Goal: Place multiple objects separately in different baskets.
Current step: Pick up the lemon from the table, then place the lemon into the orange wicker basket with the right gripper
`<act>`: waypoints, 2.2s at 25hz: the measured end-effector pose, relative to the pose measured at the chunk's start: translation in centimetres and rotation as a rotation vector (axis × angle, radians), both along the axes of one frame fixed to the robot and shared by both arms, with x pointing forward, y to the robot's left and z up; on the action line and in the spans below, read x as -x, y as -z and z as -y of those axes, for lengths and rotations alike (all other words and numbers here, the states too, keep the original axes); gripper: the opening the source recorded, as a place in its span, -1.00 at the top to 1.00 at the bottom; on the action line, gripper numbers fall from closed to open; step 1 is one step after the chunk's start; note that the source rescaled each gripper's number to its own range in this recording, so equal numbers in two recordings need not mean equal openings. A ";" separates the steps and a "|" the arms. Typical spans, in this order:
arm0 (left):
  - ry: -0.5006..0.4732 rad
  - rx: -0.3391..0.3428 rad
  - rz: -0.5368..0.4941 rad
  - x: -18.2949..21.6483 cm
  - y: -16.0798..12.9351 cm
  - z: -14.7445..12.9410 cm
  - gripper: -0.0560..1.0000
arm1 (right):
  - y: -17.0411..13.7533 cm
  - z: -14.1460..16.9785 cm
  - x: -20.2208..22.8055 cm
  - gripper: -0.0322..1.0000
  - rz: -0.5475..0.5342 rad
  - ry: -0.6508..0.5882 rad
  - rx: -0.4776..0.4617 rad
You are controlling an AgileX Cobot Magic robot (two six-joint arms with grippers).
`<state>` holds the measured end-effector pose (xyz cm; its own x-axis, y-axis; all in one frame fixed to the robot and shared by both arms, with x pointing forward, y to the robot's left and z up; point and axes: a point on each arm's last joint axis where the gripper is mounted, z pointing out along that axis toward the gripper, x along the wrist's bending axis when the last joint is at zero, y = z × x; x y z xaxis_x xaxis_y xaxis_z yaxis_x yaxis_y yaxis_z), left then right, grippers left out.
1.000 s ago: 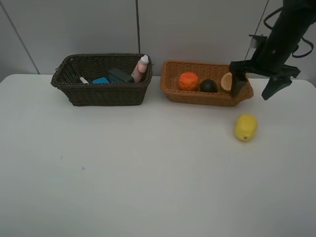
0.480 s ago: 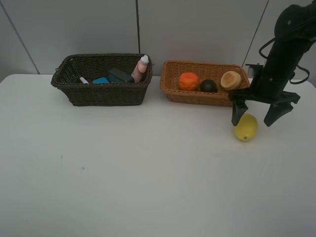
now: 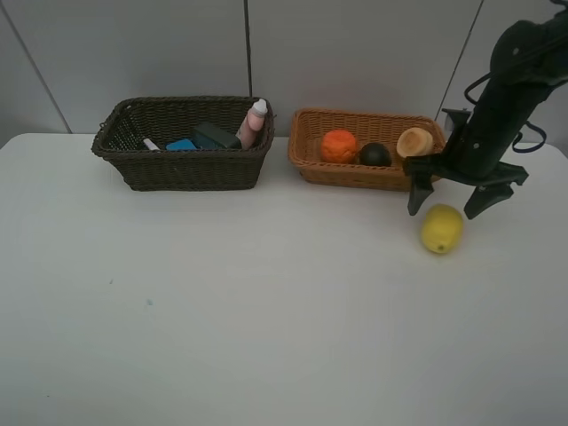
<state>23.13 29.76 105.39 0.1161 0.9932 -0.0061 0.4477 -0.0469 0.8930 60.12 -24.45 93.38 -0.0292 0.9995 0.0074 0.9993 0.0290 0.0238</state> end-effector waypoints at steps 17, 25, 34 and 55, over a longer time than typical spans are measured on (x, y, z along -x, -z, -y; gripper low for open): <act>0.000 0.000 0.000 0.0 0.0 0.0 -0.99 | 5.5 0.1 -0.5 -0.96 -0.101 -0.004 0.031; 0.000 0.000 0.000 0.0 0.0 0.0 -0.99 | 5.5 0.2 -0.4 0.00 -0.106 -0.016 0.048; 0.000 0.000 0.000 0.0 0.0 0.0 -0.99 | 5.5 0.3 -0.4 0.00 -0.106 -0.026 0.060; 0.000 0.000 0.000 0.0 0.0 0.0 -0.99 | -8.2 -1.9 -9.8 0.00 0.414 -0.017 -0.104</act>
<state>23.13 29.76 105.39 0.1161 0.9932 -0.0061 0.4477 -0.0469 0.8930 69.92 -22.55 101.63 -0.0677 0.9934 0.0928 0.9043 0.0218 0.4263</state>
